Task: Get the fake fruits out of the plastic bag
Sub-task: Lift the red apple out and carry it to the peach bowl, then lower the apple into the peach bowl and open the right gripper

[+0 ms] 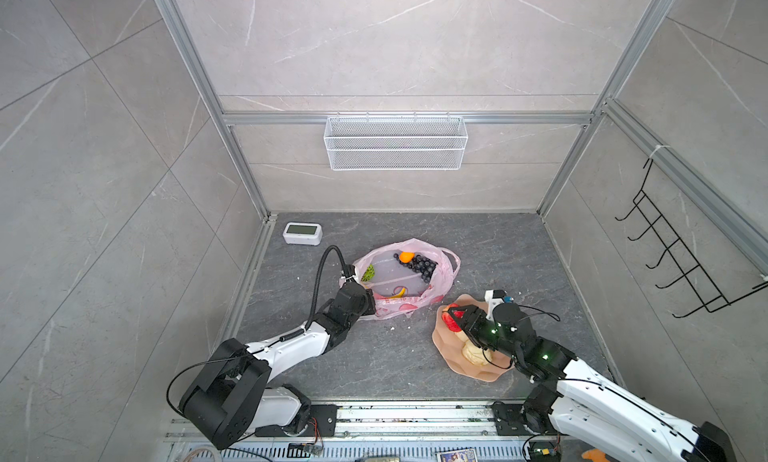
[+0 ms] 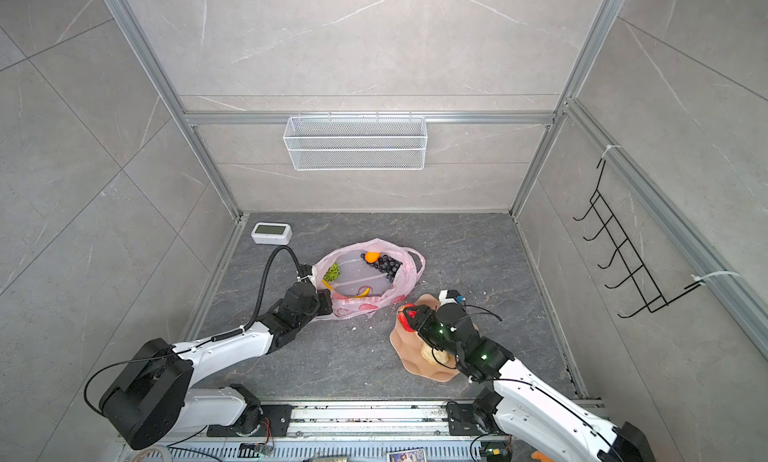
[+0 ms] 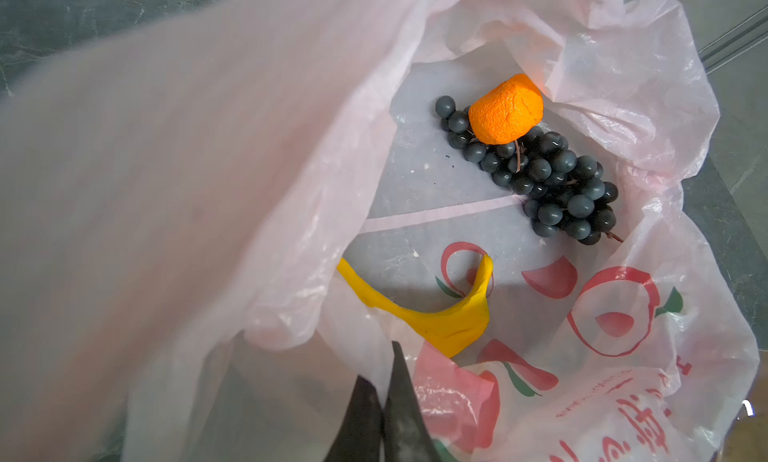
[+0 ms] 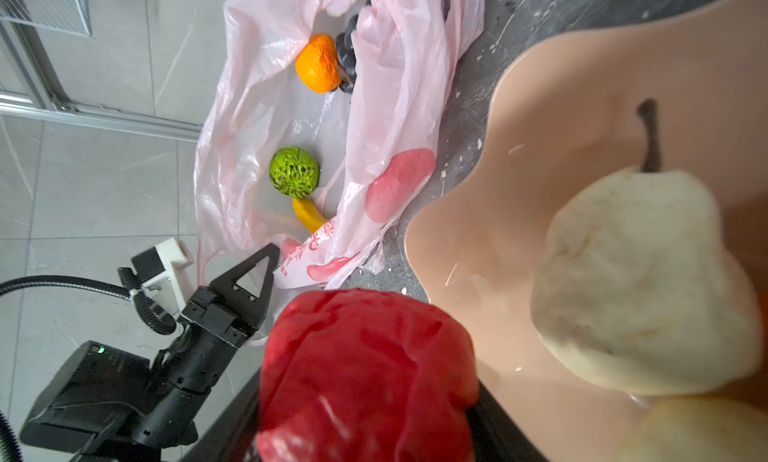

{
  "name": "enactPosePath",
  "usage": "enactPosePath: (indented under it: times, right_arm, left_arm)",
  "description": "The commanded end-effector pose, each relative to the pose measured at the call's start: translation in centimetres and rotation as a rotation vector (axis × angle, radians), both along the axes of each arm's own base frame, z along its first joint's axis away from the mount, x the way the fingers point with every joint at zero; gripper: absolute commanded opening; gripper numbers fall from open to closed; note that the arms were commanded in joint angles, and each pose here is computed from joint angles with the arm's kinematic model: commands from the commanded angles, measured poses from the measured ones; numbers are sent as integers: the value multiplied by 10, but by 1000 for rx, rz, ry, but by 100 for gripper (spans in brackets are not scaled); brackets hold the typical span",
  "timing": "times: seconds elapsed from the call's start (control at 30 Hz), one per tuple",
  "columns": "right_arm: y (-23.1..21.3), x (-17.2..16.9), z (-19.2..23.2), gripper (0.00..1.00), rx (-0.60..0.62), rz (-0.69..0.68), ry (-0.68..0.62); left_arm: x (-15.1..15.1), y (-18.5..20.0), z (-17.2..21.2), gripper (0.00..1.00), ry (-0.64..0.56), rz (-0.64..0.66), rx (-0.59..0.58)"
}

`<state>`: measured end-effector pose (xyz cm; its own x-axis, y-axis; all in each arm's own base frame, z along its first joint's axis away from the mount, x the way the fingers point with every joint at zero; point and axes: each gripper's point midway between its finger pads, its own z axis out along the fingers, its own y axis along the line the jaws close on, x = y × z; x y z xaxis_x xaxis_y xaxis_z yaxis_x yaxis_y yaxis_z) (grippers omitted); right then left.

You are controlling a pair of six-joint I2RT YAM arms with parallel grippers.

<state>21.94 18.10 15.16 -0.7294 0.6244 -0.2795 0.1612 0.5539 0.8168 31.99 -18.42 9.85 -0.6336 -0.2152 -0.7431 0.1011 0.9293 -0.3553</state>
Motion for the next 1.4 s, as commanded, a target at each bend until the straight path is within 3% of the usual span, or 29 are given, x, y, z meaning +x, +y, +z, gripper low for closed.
enactPosePath:
  times: [0.0, 0.2, 0.43, 0.73, 1.37]
  right_arm:
    - [-33, -17, -16, 54, -79, -88, 52]
    - [-85, -47, -18, 52, -109, -226, 64]
    - [-108, -64, -30, 51, -140, -281, 105]
    - [-114, -67, -50, 51, -166, -314, 159]
    - [-80, -52, -71, 54, -43, -242, 138]
  left_arm:
    - [9, -5, 13, 5, -31, 5, -30]
    - [10, -6, 12, 5, -28, 3, -34]
    - [10, -8, 10, 5, -24, -1, -36]
    - [10, -6, 10, 5, -25, 3, -27]
    - [11, -7, 6, 5, -18, 1, -23]
